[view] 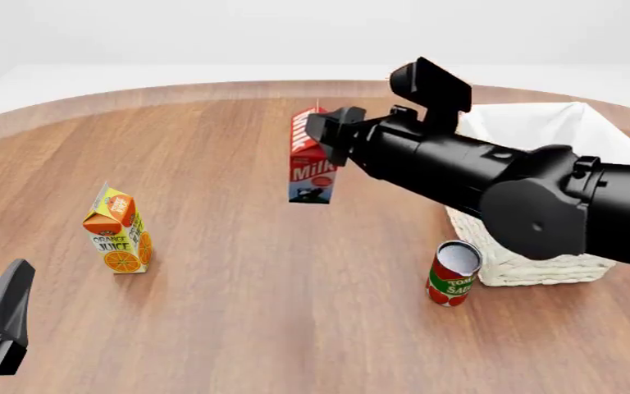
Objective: Pick the milk and place it in the basket.
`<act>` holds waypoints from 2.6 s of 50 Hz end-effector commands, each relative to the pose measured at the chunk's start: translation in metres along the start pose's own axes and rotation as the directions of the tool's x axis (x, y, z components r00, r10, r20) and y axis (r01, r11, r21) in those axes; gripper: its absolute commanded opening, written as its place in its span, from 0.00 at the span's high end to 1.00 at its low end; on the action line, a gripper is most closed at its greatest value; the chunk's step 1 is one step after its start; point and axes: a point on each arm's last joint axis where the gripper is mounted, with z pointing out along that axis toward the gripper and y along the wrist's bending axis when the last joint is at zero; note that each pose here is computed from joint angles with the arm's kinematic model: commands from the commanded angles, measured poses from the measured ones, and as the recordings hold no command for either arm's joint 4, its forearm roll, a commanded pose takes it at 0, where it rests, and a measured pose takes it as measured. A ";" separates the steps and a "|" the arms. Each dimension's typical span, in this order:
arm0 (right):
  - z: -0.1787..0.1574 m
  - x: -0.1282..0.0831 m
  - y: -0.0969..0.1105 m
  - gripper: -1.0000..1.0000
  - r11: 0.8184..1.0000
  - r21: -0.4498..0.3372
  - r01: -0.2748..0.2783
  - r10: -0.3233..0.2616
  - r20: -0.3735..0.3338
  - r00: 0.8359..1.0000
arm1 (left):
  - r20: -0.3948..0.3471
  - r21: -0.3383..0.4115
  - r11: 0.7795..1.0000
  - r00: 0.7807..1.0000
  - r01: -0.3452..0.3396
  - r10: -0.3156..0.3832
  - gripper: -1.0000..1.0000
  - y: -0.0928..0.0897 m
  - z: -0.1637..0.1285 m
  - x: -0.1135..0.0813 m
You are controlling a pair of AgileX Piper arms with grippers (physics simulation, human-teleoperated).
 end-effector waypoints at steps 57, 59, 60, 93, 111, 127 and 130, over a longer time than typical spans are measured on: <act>-0.139 -0.120 -0.035 1.00 0.937 0.330 0.118 -0.232 0.332 0.914 | 0.000 0.000 1.000 1.000 0.000 0.000 0.00 0.000 0.000 0.000; -0.140 -0.120 -0.035 1.00 0.936 0.332 0.116 -0.231 0.335 0.914 | 0.000 0.000 1.000 1.000 0.000 0.000 0.00 0.000 0.000 0.000; -0.144 -0.121 -0.039 1.00 0.930 0.353 0.105 -0.233 0.345 0.909 | 0.000 0.000 1.000 1.000 0.000 0.000 0.00 0.000 0.000 0.000; -0.140 -0.124 -0.088 1.00 0.881 0.473 0.001 -0.215 0.399 0.891 | 0.000 0.000 1.000 1.000 0.000 0.000 0.00 0.000 0.000 0.000; -0.138 -0.130 -0.100 1.00 0.870 0.491 -0.034 -0.204 0.423 0.883 | 0.000 0.000 1.000 1.000 0.000 0.000 0.00 0.000 0.000 0.000; -0.135 -0.136 -0.111 1.00 0.856 0.513 -0.059 -0.197 0.429 0.881 | 0.000 0.000 1.000 1.000 0.000 0.000 0.00 0.000 0.000 0.000; -0.134 -0.137 -0.113 1.00 0.854 0.518 -0.057 -0.200 0.428 0.882 | 0.000 0.000 1.000 1.000 0.000 0.000 0.00 0.000 0.000 0.000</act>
